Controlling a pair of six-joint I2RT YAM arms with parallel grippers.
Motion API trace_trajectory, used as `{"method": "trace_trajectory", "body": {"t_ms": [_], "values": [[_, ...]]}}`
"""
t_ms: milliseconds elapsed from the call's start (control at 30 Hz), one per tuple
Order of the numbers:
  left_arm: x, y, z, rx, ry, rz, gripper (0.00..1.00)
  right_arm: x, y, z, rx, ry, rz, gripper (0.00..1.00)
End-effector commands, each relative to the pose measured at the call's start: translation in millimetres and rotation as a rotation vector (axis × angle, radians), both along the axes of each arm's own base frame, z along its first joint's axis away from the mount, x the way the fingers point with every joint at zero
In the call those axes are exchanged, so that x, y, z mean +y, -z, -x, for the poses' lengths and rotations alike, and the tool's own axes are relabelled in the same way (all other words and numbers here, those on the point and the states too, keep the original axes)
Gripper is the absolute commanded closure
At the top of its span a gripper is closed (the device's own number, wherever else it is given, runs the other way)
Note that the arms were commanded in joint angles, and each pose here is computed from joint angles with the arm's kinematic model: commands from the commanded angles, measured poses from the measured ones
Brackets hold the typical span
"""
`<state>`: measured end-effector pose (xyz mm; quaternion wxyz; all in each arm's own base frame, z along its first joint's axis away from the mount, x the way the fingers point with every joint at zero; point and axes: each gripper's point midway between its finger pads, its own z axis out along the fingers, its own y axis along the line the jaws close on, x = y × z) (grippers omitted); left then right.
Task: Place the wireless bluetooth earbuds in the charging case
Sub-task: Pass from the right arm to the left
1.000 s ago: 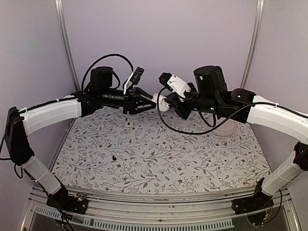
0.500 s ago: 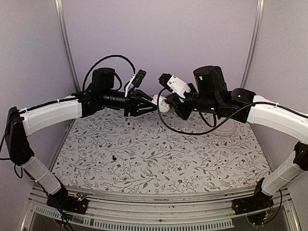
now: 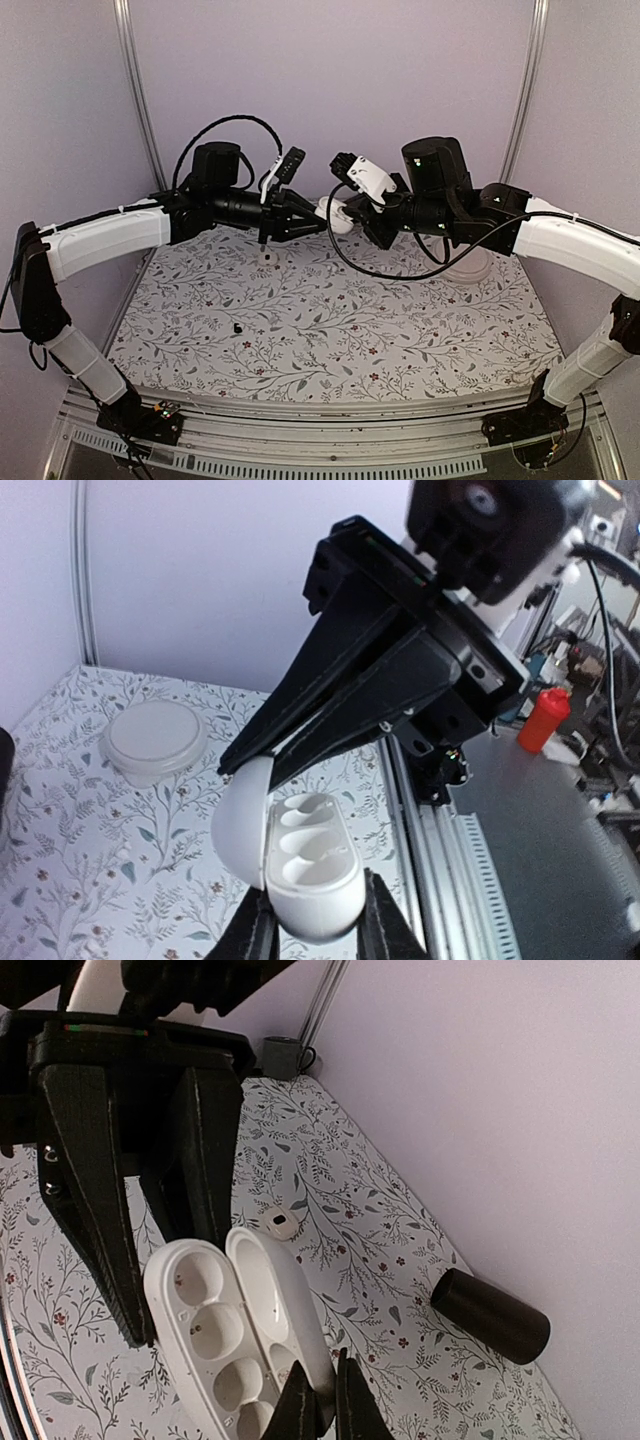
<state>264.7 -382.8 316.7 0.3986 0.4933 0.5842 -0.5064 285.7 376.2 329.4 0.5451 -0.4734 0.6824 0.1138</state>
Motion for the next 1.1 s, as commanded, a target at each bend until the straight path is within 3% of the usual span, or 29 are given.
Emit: {"method": "trace_trajectory", "body": {"t_ms": [0, 133, 267, 433, 533, 767, 1067], "values": [[-3, -13, 9, -0.038, 0.02, 0.016, 0.91, 5, -17, 4, -0.005, -0.017, -0.049, 0.97], [-4, -13, 9, -0.062, 0.014, 0.015, 1.0, 5, -17, 7, 0.004, -0.027, -0.056, 0.97], [-4, -13, 14, -0.097, 0.015, 0.026, 1.0, 6, -17, 10, 0.026, -0.056, -0.076, 0.95], [2, -21, 31, -0.204, 0.028, 0.11, 1.0, 4, -21, 13, 0.115, -0.138, -0.154, 0.72], [6, -24, 38, -0.236, 0.029, 0.148, 1.0, 4, -23, 17, 0.164, -0.188, -0.205, 0.65], [6, -18, 38, -0.216, 0.026, 0.166, 1.0, 1, -25, 21, 0.265, -0.261, -0.322, 0.58], [11, -2, 10, -0.143, -0.088, 0.179, 1.0, -1, -38, 31, 0.333, -0.329, -0.449, 0.49]]}}
